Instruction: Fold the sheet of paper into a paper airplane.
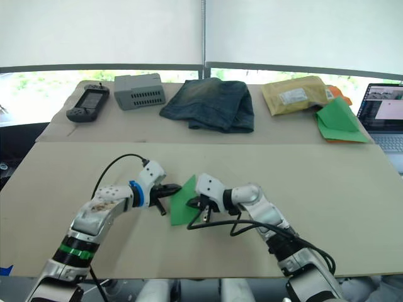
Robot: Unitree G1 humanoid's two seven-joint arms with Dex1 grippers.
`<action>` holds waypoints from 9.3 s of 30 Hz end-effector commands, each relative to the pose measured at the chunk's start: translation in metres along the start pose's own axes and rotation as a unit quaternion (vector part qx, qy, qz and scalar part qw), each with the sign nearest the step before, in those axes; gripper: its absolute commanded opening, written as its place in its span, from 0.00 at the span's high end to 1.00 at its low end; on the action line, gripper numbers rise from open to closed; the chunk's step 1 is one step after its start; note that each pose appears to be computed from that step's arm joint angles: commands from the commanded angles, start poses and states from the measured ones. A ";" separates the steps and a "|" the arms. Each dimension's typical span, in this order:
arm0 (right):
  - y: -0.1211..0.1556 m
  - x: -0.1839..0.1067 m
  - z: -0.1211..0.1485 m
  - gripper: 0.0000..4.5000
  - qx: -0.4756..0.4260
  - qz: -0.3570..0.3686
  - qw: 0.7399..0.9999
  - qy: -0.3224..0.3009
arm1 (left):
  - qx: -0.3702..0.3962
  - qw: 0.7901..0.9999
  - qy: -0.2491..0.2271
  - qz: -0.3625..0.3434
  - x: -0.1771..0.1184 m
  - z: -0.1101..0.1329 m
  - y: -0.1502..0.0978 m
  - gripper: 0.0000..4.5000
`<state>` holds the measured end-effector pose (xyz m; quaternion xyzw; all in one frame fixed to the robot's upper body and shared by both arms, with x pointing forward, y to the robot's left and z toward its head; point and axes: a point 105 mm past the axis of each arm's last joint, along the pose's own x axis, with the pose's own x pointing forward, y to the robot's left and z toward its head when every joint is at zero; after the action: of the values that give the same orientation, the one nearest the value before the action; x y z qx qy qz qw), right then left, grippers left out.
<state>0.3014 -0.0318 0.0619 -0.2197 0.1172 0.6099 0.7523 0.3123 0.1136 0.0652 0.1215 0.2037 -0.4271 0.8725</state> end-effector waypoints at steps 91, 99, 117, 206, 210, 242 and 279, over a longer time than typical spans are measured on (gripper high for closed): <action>-0.012 -0.080 0.045 1.00 -0.045 -0.152 0.987 0.040 | -0.293 0.953 0.021 -0.074 -0.005 0.055 -0.011 0.29; -0.013 -0.082 0.044 1.00 -0.052 -0.160 0.985 0.046 | -0.269 0.957 0.043 -0.095 0.003 0.049 -0.025 0.76; -0.050 -0.108 0.055 1.00 -0.076 -0.255 0.962 0.055 | -0.479 0.875 -0.071 0.010 0.018 0.061 0.008 1.00; -0.042 -0.071 0.027 0.99 -0.409 0.056 0.910 0.038 | 0.028 0.994 -0.064 -0.089 -0.093 0.035 0.001 0.00; -0.039 -0.072 0.022 0.99 -0.425 0.061 0.903 0.030 | 0.031 0.992 -0.068 -0.100 -0.088 0.037 -0.001 0.00; -0.049 -0.073 0.012 1.00 -0.470 0.006 0.882 0.043 | 0.092 0.983 -0.014 -0.157 0.025 0.010 -0.015 1.00; -0.027 -0.043 -0.004 0.99 -0.081 -0.095 0.989 0.083 | 0.032 0.994 -0.036 -0.094 0.017 0.012 0.006 1.00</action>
<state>0.3228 -0.0761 0.0844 -0.3360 0.0982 0.5146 0.7828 0.3290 0.0923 0.0722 0.1098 0.1552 -0.5320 0.8251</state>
